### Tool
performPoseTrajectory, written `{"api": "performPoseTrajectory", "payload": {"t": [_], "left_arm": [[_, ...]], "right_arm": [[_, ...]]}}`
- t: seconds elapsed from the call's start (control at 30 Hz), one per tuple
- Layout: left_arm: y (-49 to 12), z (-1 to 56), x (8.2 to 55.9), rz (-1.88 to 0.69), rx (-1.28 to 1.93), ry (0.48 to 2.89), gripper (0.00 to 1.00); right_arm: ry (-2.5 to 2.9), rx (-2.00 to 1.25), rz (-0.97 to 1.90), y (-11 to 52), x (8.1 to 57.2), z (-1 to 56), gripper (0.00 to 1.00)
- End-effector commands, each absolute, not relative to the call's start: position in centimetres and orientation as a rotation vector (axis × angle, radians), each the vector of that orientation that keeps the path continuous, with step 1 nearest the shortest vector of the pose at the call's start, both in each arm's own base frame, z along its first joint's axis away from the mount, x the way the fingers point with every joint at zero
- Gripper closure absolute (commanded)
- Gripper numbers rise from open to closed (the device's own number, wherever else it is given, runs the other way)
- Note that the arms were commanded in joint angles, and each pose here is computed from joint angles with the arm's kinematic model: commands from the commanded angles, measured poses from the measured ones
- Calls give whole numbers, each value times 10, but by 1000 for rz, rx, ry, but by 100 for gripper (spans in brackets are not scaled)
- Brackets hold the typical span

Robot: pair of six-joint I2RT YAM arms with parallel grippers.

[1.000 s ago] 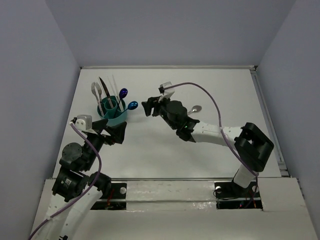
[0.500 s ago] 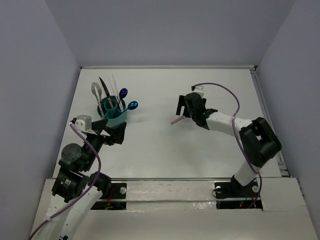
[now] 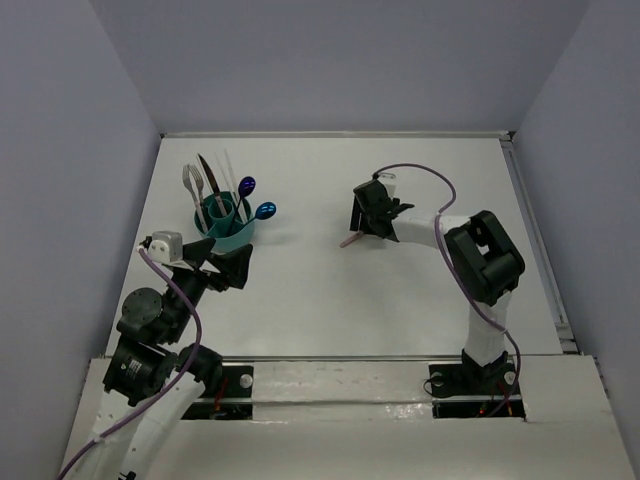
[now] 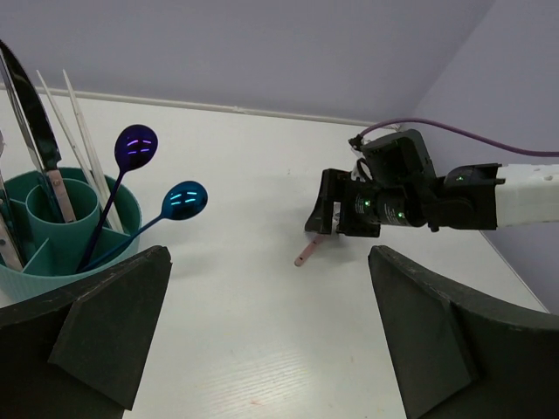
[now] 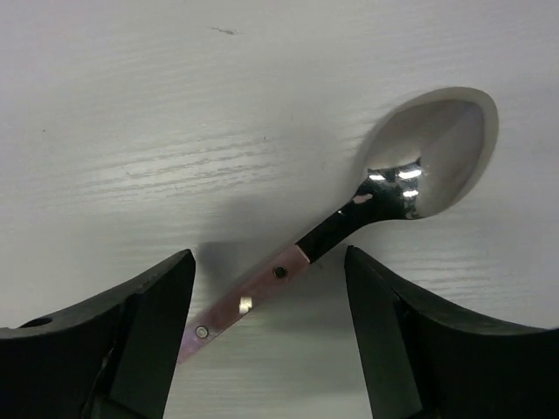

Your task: Sort the eating utensils into containers

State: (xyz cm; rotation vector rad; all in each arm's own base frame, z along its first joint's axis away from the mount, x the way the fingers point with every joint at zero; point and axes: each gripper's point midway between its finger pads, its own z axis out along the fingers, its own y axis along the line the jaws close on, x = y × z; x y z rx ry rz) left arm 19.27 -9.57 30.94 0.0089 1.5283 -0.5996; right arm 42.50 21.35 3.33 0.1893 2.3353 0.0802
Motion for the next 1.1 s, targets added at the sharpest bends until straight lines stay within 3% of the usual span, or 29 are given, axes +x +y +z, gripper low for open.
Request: {"api": "performPoseTrajectory", "payload": {"t": [0.0,0.03,0.1,0.13,0.3,0.43,0.57,0.73,0.87,1.07], "left_arm": [[-95,333,188,-624,10,1450,1],[-95,333,188,-624,10,1450,1],[-95,333,188,-625,11,1448,1],[-95,333,188,-625,12,1450,1],[-95,333,188,-625,11,1448,1],[-95,334,188,-625,11,1447,1],[-95,333,188,-625,11,1448,1],[-95,333,188,-626,10,1450,1],[-95,333,189,-625,11,1451,1],[-95,334,189,-623,6,1451,1]], "right_arm": [[2345,195,55,213,433,33,30],[2352,187,58,214,432,32,39],[2370,168,69,216,430,31,44],[2373,153,64,216,430,31,56],[2418,63,47,218,426,27,72],[2450,2,60,223,425,26,80],[2456,-19,83,227,424,30,99],[2291,-3,271,246,435,77,100],[1944,-98,629,296,427,185,100],[1566,-253,839,361,398,299,100]]}}
